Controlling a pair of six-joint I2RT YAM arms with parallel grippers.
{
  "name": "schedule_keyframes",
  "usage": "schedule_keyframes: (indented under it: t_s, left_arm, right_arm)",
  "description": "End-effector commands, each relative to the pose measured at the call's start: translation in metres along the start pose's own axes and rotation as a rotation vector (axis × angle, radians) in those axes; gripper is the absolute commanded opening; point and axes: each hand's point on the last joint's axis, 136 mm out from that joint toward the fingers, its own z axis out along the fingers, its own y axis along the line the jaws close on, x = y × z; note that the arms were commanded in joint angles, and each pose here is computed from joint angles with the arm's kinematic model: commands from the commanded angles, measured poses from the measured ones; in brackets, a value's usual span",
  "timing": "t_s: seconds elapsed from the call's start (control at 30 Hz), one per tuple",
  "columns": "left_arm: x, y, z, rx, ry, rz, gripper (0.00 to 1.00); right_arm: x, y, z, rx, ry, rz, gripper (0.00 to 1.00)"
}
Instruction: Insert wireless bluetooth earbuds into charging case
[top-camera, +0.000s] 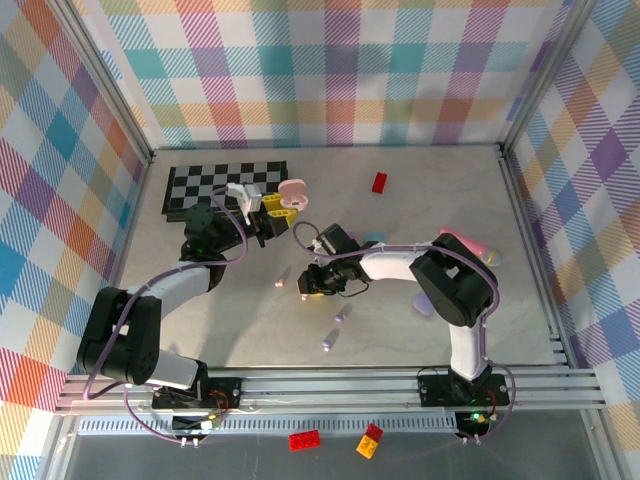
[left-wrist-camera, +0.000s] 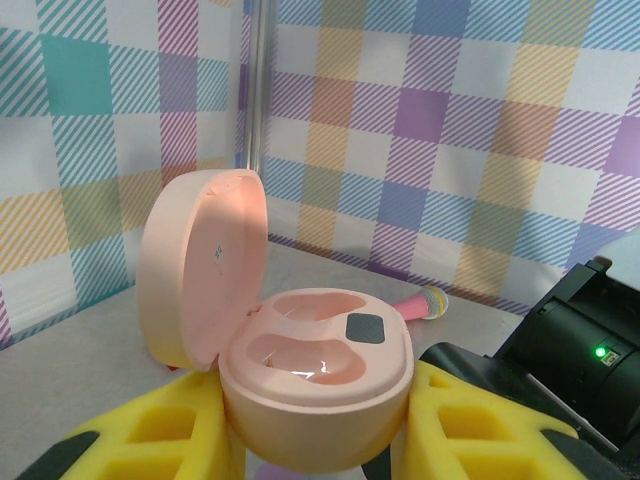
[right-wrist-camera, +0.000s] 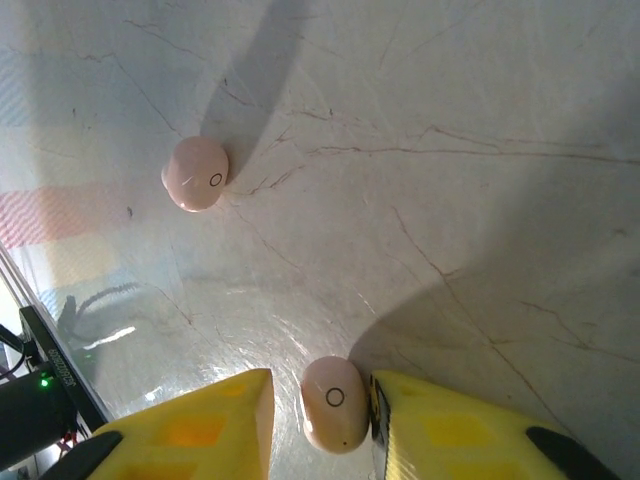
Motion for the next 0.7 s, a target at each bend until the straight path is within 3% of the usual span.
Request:
schedule_keyframes:
  t_s: [0.0, 0.3, 0.67]
  left_arm:
    - [-0.021, -0.003, -0.003, 0.009, -0.039, 0.076, 0.33]
    - [-0.02, -0.001, -0.004, -0.006, -0.038, 0.088, 0.33]
    - [-0.01, 0.002, 0.005, -0.016, -0.028, 0.09, 0.33]
  right_arm:
    - [0.007, -0.005, 0.007, 0.024, 0.035, 0.007, 0.24]
    - [0.001, -0.009, -0.011, 0.089, -0.038, 0.013, 0.2]
    - [-0.018, -0.045, -0.101, 0.454, -0.328, 0.086, 0.16]
